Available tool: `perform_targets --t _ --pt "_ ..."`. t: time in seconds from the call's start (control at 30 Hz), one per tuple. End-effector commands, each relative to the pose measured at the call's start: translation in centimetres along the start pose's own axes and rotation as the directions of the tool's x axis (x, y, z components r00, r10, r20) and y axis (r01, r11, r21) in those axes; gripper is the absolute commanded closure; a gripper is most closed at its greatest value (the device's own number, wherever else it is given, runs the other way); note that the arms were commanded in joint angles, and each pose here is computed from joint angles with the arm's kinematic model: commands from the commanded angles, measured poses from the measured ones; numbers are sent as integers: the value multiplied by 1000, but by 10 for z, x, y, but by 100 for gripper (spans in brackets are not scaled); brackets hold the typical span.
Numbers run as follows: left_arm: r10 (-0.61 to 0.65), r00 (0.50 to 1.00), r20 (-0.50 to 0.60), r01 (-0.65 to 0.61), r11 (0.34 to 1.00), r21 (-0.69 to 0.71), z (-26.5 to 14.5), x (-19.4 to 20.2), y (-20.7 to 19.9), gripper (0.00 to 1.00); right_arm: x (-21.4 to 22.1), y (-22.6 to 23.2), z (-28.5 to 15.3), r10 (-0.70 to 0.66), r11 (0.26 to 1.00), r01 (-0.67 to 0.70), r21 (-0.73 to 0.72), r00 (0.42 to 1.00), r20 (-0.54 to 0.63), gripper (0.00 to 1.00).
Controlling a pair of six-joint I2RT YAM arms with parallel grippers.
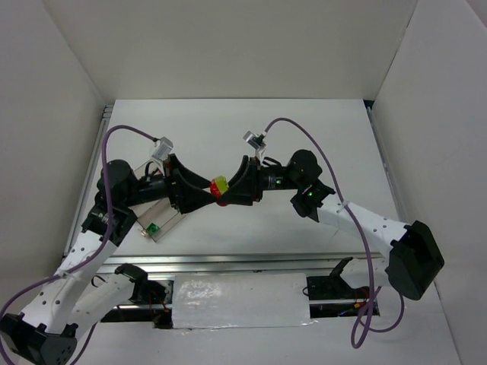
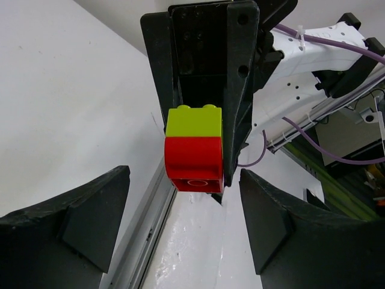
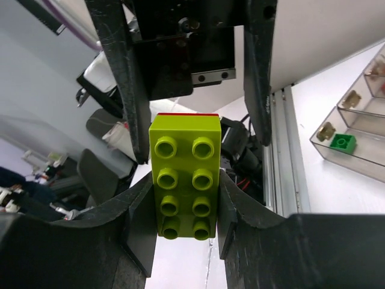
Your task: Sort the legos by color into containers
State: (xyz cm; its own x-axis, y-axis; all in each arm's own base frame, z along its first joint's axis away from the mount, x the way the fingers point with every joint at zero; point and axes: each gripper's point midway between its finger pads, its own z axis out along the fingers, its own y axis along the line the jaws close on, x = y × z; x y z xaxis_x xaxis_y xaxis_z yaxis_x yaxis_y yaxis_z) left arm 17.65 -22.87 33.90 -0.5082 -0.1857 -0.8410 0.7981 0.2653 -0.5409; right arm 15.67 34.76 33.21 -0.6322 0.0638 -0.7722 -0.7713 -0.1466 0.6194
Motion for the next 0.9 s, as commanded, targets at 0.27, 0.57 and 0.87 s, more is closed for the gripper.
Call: perform_targets --t 0.27,0.57,0.87 --pt "84 994 71 -88 994 59 3 -26 -20 42 -3 26 23 -75 992 71 -103 997 -28 100" --pt "151 986 71 -158 981 109 -7 -22 -38 97 -6 27 14 -115 989 113 -92 993 -11 36" --pt "170 984 48 -175 975 134 -9 -13 -41 100 -16 31 3 -142 986 143 -81 990 20 53"
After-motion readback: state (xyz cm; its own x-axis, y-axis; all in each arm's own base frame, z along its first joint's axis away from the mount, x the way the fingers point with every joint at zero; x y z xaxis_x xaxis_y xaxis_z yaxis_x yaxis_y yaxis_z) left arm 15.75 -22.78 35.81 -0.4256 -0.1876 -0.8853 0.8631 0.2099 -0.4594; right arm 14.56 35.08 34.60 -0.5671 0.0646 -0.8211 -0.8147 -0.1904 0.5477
